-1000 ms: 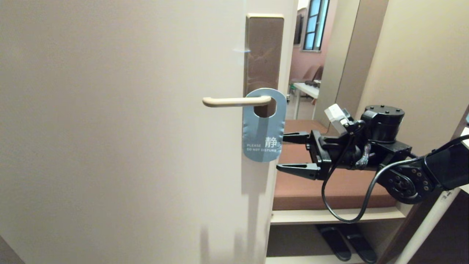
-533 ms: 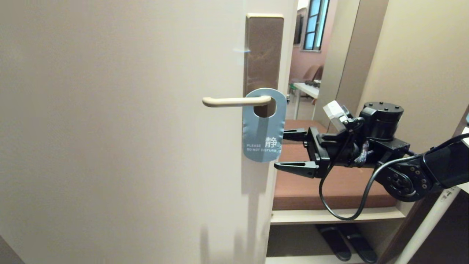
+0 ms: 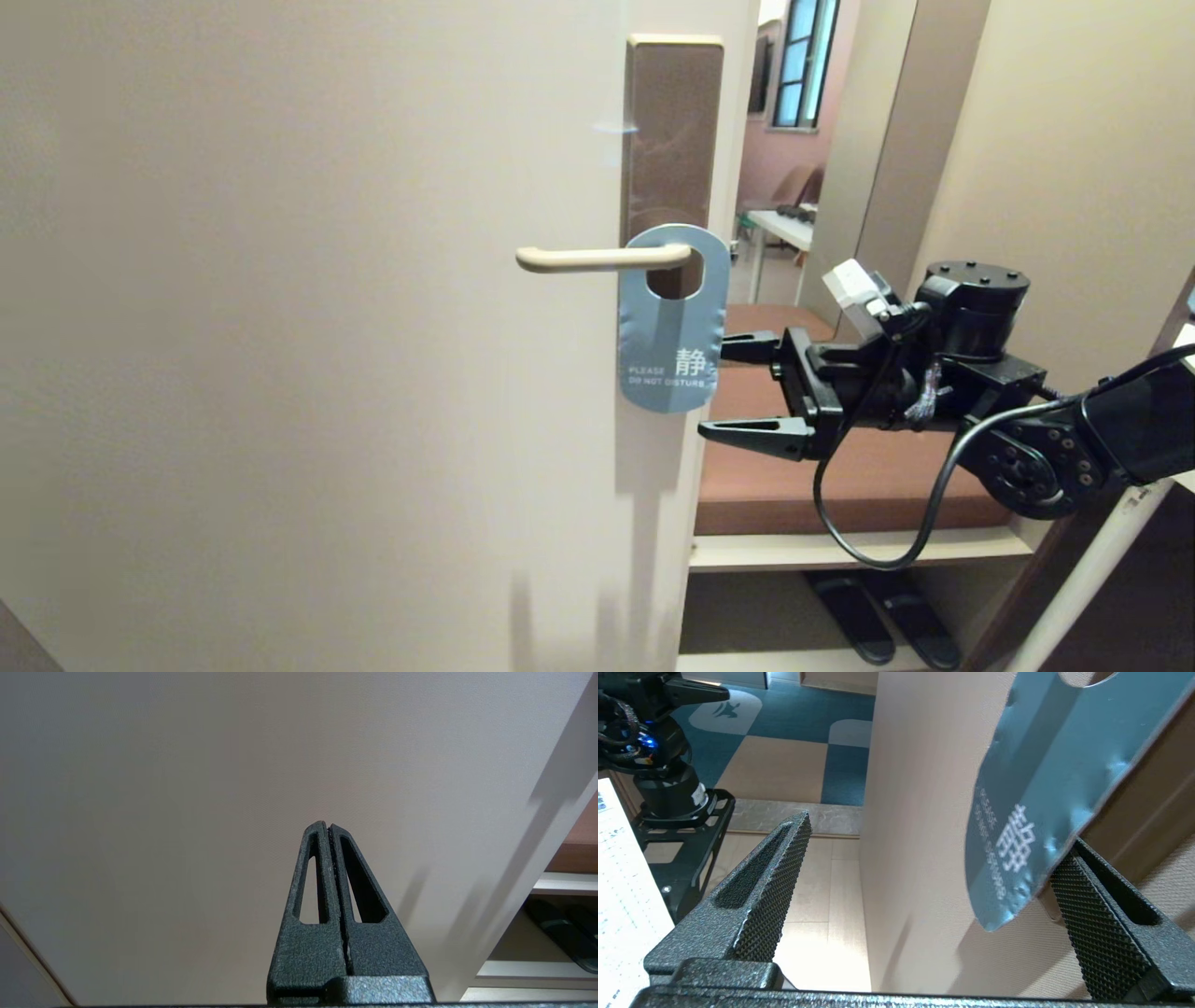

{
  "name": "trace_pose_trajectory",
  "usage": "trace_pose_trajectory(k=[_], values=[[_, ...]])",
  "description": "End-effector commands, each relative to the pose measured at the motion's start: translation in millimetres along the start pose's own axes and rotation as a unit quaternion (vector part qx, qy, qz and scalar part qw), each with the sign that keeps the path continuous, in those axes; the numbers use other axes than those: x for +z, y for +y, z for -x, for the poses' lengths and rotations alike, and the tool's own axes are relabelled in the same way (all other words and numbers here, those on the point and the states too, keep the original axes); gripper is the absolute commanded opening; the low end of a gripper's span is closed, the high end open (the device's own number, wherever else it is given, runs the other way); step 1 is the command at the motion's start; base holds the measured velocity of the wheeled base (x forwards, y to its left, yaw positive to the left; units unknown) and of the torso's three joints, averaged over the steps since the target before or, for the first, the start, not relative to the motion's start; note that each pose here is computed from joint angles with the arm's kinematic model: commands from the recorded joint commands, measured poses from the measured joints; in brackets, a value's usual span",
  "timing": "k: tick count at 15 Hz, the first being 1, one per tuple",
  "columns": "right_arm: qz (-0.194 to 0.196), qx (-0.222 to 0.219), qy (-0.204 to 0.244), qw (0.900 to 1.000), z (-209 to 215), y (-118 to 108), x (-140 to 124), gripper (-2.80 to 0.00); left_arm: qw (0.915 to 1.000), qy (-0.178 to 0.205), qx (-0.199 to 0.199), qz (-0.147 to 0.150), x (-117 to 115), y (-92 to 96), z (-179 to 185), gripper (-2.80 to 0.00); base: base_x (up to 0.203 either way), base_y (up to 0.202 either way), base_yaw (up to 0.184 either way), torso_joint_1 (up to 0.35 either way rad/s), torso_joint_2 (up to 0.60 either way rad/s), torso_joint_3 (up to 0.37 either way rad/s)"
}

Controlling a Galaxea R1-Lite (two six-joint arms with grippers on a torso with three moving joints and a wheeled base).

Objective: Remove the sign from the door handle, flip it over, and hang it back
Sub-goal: Take down the sign

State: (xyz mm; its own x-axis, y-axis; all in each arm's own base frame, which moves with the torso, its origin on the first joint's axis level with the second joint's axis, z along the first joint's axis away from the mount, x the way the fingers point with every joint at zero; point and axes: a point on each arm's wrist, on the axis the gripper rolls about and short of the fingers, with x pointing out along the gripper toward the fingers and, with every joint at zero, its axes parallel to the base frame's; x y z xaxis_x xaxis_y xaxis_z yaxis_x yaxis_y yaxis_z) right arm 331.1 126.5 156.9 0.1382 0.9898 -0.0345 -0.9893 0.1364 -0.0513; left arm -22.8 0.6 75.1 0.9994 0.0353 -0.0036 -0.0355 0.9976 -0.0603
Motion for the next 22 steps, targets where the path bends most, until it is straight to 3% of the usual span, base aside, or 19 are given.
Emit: trace_pose_trajectory(k=[1, 22], values=[[0.003, 0.007, -0.002, 1.0, -1.4, 2.9, 1.1, 0.0, 1.0, 0.0, 0.001, 0.0, 0.1, 0.0, 0.0, -2.8, 0.0, 0.0, 0.0, 0.0, 0.0, 0.0], [0.009, 0.033, -0.014, 0.999, -32.6, -5.9, 6.9, 0.0, 1.0, 0.0, 0.001, 0.0, 0.1, 0.0, 0.0, -2.8, 0.0, 0.0, 0.0, 0.0, 0.0, 0.0]])
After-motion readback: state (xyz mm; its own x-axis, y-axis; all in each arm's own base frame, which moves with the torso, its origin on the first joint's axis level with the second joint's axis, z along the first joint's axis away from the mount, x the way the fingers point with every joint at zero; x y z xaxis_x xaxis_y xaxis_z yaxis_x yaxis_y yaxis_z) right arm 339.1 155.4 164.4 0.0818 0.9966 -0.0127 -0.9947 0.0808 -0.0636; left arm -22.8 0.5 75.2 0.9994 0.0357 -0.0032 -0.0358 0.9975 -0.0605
